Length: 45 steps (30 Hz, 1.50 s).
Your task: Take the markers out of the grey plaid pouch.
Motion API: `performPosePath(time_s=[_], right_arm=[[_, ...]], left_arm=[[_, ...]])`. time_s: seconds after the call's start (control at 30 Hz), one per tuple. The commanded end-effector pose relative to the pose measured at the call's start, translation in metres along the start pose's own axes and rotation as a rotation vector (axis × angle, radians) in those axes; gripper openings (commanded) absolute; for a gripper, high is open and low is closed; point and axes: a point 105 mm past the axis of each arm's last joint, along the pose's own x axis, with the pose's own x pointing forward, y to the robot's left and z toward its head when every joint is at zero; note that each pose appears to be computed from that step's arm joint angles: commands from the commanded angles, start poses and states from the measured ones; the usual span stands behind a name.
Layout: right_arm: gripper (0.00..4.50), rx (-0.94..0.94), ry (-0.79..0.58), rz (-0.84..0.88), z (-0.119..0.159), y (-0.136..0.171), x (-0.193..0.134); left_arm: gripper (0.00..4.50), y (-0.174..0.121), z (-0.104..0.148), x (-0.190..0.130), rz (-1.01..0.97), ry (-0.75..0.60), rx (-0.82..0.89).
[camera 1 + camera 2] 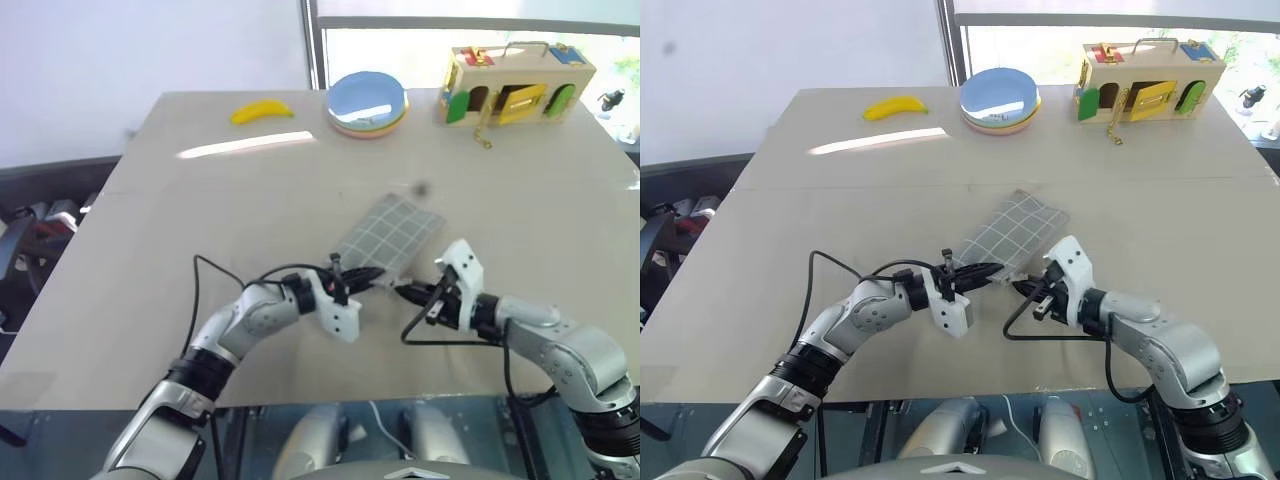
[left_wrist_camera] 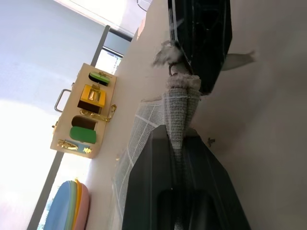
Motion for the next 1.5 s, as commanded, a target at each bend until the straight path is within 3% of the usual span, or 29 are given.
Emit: performPosePath(time_s=[0.03, 0.17, 0.23, 0.47, 0.6, 0.67, 0.77, 0.9, 1.0, 1.13, 1.3, 1.5], right_arm=[[0.07, -0.042, -0.006, -0.167, 0.01, -0.042, -0.022], [0.07, -0.041, -0.014, -0.348, 0.013, -0.084, -0.04], [0.07, -0.038, -0.008, -0.468, 0.012, -0.109, -0.054], [0.07, -0.011, -0.03, -0.782, 0.014, -0.163, -0.099], [0.07, 0.058, -0.139, -0.625, 0.033, -0.146, -0.098], [0.07, 0.059, -0.126, -0.544, 0.037, -0.132, -0.096], [0.98, 0.01, -0.088, -0.506, 0.045, -0.118, -0.099], [2.99, -0.037, -0.112, -0.433, 0.075, -0.099, -0.107], [2.99, -0.172, -0.1, -0.344, 0.099, -0.078, -0.106], [2.99, -0.171, -0.085, -0.166, 0.106, -0.045, -0.087], [2.99, -0.129, -0.056, -0.176, 0.096, -0.053, -0.087], [0.35, -0.081, -0.034, -0.17, 0.084, -0.059, -0.082]], left_arm=[[0.0, 0.015, 0.015, 0.001, 0.041, -0.059, -0.004], [0.0, 0.024, 0.024, 0.001, 0.062, -0.09, -0.053], [0.0, 0.027, 0.027, -0.001, 0.074, -0.095, -0.161], [0.0, 0.036, 0.036, -0.007, 0.058, -0.122, -0.306], [0.0, 0.048, 0.036, -0.006, 0.124, -0.153, -0.503], [0.0, 0.053, 0.032, -0.008, 0.175, -0.157, -0.591], [0.0, 0.055, 0.026, -0.009, 0.214, -0.152, -0.732], [0.0, 0.056, 0.026, -0.009, 0.224, -0.176, -0.877], [0.0, 0.049, 0.04, -0.008, 0.148, -0.23, -1.017], [0.0, 0.05, 0.046, -0.005, 0.129, -0.264, -1.075], [0.0, 0.052, 0.045, -0.003, 0.129, -0.27, -1.065], [0.0, 0.052, 0.045, -0.002, 0.137, -0.272, -1.065]])
